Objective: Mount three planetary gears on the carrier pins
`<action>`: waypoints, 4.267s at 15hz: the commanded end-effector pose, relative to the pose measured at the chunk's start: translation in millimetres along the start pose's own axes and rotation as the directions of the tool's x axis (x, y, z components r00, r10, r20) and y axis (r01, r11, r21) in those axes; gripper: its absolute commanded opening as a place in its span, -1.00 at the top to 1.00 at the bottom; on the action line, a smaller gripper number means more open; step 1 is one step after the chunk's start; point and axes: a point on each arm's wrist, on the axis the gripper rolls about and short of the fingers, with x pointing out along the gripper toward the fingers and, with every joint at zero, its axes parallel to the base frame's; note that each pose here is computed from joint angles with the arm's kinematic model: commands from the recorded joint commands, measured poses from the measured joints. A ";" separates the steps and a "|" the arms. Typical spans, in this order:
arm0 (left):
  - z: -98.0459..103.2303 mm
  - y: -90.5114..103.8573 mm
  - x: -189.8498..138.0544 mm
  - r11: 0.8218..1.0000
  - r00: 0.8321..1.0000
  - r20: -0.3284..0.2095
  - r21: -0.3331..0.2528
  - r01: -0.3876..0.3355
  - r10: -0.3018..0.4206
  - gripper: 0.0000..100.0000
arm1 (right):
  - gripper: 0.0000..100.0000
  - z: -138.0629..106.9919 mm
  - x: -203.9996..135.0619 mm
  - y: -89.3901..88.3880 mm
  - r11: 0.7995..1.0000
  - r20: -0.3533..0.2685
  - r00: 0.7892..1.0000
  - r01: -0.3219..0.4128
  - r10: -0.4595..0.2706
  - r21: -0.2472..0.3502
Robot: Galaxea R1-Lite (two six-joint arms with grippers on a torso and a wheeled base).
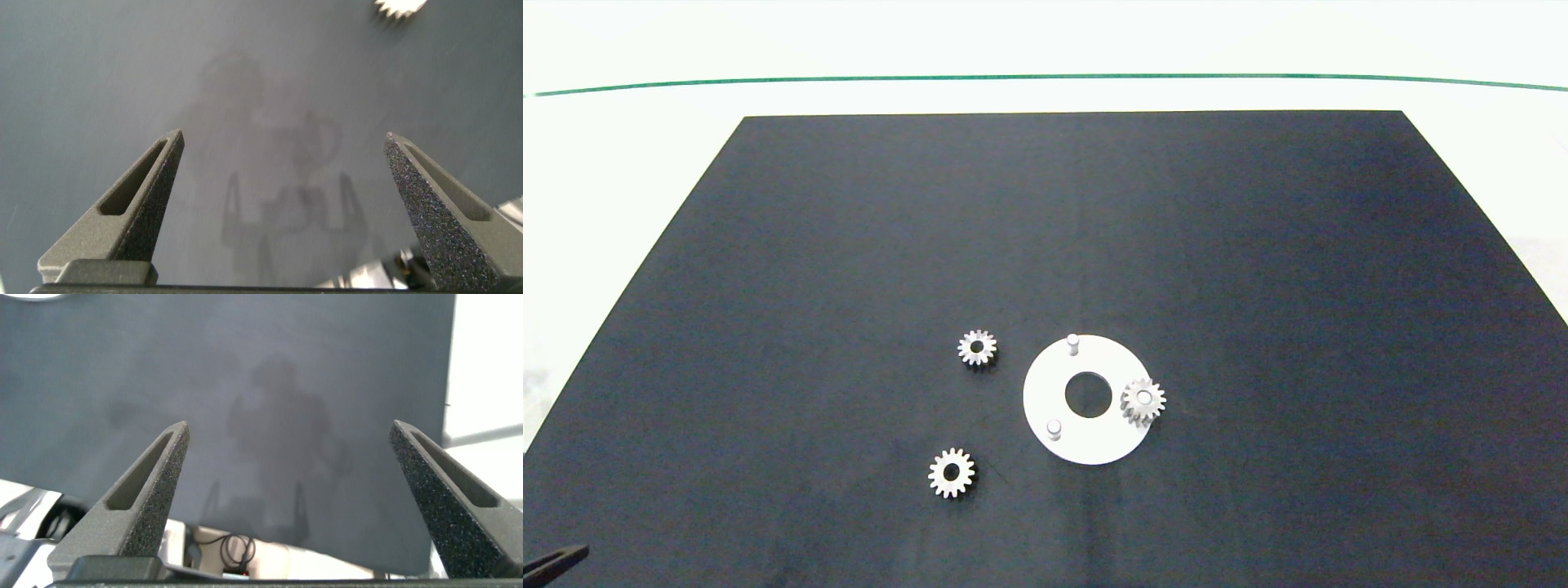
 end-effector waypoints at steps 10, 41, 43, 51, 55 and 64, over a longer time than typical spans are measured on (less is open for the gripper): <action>30.6 -32.6 124.5 0.946 0.953 -0.063 0.118 0.302 -0.297 -1.00 | -1.00 -36.4 -39.5 7.9 0.986 0.135 0.977 0.161 -0.167 0.053; 47.6 -75.0 185.0 0.941 0.955 -0.066 0.163 0.297 -0.290 -0.35 | -1.00 -44.6 -36.4 8.8 0.988 0.118 0.981 0.148 -0.152 0.046; 46.9 -74.9 185.2 0.940 0.955 -0.070 0.167 0.296 -0.289 -0.29 | -1.00 -44.4 -36.7 8.7 0.988 0.119 0.981 0.148 -0.153 0.045; 44.1 -75.3 184.3 0.938 0.953 -0.081 0.173 0.301 -0.291 0.04 | -1.00 -43.6 -37.9 8.2 0.988 0.125 0.980 0.149 -0.154 0.049; 42.1 -75.3 183.5 0.936 0.952 -0.089 0.175 0.304 -0.292 0.19 | -1.00 -43.3 -38.3 8.3 0.987 0.126 0.980 0.150 -0.156 0.050; 40.8 -75.7 182.3 0.936 0.952 -0.093 0.177 0.305 -0.292 0.55 | -1.00 -43.4 -38.2 8.1 0.988 0.126 0.980 0.149 -0.154 0.049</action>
